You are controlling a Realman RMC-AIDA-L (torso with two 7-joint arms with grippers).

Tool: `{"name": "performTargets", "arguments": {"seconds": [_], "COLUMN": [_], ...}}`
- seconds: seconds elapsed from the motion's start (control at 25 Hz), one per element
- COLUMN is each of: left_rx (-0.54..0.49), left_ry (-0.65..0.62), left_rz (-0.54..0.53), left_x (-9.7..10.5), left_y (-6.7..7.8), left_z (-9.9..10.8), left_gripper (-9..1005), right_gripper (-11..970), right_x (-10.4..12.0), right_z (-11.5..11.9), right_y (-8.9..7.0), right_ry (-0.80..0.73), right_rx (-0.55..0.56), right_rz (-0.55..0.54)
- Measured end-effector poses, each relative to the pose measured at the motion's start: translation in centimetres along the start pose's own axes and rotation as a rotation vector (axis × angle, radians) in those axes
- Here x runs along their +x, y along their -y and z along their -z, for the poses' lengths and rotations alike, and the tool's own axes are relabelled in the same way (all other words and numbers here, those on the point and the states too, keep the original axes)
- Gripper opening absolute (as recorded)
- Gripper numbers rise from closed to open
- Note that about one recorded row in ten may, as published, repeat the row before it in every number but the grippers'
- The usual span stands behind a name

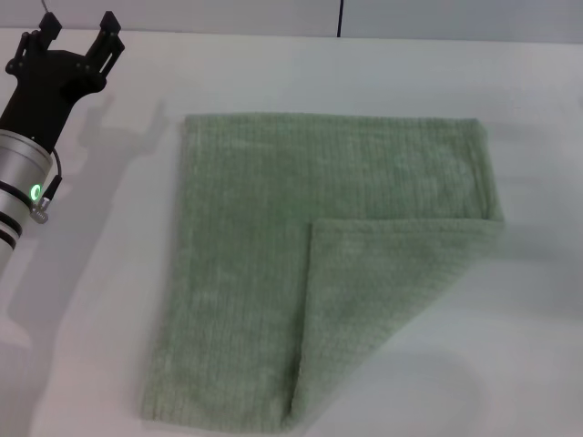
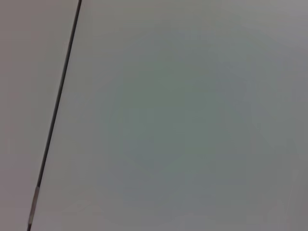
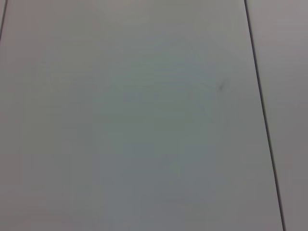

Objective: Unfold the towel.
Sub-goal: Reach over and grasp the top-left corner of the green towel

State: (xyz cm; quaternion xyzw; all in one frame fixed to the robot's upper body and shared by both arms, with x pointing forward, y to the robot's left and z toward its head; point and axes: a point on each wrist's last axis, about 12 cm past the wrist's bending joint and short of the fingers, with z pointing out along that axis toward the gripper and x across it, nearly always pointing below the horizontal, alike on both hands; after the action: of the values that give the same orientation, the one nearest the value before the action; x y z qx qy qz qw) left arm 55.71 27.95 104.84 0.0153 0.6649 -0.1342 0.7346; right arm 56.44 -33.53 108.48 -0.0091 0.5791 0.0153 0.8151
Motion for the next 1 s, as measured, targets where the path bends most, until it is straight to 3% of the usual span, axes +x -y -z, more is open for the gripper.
{"name": "performTargets", "arguments": {"seconds": [0.92, 1.0], "left_rx": [0.009, 0.010], "left_ry": [-0.024, -0.055], "left_rz": [-0.003, 0.009], "left_x": [0.31, 0.65], "left_y": [0.27, 0.27], "left_z": [-0.22, -0.24], "left_gripper": [809, 632], "right_gripper": [809, 809], "right_x": [-0.26, -0.25], "right_z": [-0.15, -0.15], "right_y": [0.64, 0.64], "right_ry": [0.013, 0.013], "right_rx": [0.035, 0.035], "right_rz": [0.001, 0.001]}}
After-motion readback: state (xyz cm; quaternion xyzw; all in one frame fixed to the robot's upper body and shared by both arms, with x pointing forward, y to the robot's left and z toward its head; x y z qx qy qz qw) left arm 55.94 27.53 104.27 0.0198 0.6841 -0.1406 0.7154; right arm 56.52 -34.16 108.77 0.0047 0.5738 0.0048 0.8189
